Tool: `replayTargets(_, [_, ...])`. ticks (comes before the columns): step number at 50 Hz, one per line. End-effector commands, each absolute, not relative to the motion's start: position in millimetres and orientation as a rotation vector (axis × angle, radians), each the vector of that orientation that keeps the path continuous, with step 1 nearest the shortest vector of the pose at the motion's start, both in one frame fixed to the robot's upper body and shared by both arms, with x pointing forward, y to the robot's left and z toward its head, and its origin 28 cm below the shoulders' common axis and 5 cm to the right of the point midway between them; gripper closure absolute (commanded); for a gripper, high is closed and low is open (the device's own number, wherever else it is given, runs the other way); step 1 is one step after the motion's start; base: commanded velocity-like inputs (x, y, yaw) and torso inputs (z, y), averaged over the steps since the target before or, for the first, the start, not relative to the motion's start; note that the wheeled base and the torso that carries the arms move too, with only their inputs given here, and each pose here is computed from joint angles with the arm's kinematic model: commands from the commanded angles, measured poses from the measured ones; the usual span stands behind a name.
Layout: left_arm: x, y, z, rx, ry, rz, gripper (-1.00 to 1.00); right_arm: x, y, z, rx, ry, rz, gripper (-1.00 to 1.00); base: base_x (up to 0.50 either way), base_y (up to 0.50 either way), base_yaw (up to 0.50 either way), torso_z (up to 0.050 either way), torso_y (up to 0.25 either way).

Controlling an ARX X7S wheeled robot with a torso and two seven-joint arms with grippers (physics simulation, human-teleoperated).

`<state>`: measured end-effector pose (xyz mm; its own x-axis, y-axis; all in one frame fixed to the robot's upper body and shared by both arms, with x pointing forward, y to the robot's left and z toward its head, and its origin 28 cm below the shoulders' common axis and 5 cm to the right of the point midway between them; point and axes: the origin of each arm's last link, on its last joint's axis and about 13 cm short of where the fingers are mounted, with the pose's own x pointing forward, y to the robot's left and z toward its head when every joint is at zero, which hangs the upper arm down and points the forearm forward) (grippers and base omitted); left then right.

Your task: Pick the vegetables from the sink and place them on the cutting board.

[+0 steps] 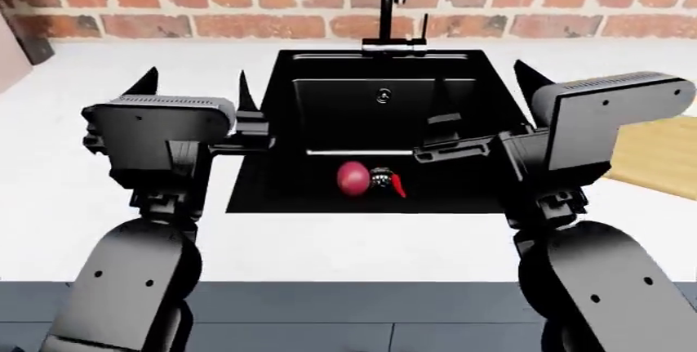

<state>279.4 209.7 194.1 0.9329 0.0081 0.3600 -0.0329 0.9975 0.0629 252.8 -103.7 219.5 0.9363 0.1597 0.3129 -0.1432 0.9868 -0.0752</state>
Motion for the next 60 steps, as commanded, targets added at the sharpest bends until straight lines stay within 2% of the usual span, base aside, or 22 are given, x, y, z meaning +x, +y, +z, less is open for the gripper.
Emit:
replayTargets(1, [329, 207, 242, 0.062, -0.304, 0.035, -1.0, 302, -123, 276, -0.127, -0.268, 0.053, -1.0, 0.5, -0.04, 0.0, 0.0, 0.0])
replayTargets(10, [356, 216, 260, 0.019, -0.223, 0.076, -1.0, 335, -129, 289, -0.123, -0.173, 0.002, -1.0, 0.5, -0.05, 0.0, 0.0, 0.0])
replayTargets(19, [369, 216, 273, 0.025, -0.192, 0.088, -1.0, 352, -140, 297, -0.137, -0.128, -0.074, -1.0, 0.5, -0.1, 0.0, 0.0, 0.002])
replayTargets(47, [374, 219, 281, 0.01, -0.141, 0.075, -1.0, 354, -146, 291, -0.174, -0.072, -0.075, -1.0, 0.5, -0.09, 0.0, 0.0, 0.001])
replayTargets(60, [362, 221, 274, 0.015, -0.132, 0.001, -1.0, 329, -149, 290, -0.197, -0.093, -0.003, -1.0, 0.5, 0.0, 0.0, 0.0, 0.0])
